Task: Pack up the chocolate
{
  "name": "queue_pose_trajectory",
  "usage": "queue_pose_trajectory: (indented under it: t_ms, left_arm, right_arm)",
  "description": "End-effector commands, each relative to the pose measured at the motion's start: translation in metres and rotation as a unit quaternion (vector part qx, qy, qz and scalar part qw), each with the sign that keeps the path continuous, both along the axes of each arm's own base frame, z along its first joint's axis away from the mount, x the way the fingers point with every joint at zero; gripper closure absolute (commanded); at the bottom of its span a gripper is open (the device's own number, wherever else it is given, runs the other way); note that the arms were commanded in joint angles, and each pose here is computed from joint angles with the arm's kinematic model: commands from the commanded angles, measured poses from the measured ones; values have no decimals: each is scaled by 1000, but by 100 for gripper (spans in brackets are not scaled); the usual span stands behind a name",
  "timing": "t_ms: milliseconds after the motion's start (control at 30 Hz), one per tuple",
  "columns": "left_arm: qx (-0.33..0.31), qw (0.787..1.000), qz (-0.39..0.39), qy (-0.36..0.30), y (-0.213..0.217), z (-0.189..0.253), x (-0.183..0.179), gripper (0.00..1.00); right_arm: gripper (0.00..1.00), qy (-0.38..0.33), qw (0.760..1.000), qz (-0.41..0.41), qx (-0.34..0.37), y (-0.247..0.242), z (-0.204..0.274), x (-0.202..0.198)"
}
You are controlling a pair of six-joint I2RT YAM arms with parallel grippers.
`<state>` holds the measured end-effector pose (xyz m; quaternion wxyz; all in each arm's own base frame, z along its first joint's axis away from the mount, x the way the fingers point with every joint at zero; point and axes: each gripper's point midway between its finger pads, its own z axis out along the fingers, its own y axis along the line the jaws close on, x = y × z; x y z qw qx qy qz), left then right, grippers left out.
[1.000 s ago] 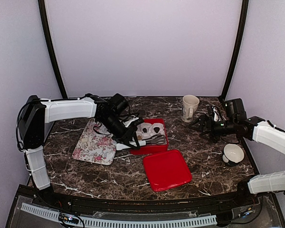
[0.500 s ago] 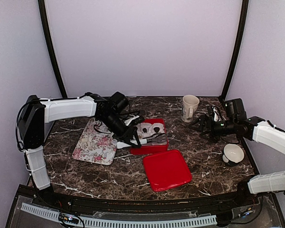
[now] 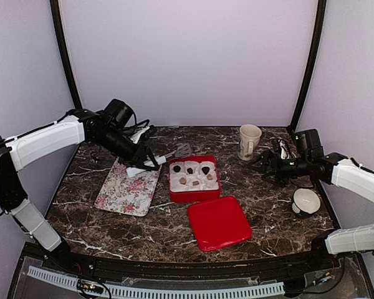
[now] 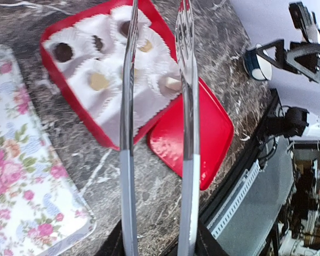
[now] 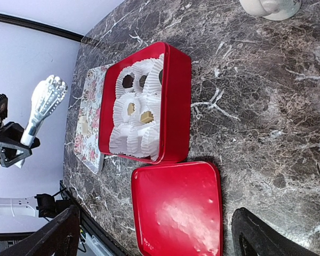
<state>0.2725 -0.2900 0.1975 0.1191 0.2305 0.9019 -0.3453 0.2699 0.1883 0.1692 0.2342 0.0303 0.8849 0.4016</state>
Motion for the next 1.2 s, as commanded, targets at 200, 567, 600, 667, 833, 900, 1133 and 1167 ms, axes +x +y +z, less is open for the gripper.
queue_pose_trajectory:
  t_ms: [200,567,600,667,833,900,1133,1167]
  left_arm:
    - [157,975,152,31,110,-14,-48,64]
    - [222,926,285,110,174,-44,-106,63]
    - [227,923,289,116,177,-49,-108,63]
    - [235,918,296,119,182,-53,-109,62]
    - [243,914,301,124,187,-63,-103,60]
    - [242,915,299,123,186,-66,-98,60]
    - [230,921,291,117,180,-70,-74,60]
    - [229,922,289,116,179,-70,-72,60]
  right_arm:
    - [0,-24,1000,19,6,4,9,3]
    - [0,-24,999,33,12,9,8,4]
    - [0,-24,999,33,12,9,8,4]
    - [0,-24,999,34,13,9,8,4]
    - [0,-24,999,33,13,9,7,3]
    - [0,-24,999,31,13,8,7,3]
    - [0,-22,999,26,13,7,6,2]
    - [0,-22,999,25,12,7,6,3]
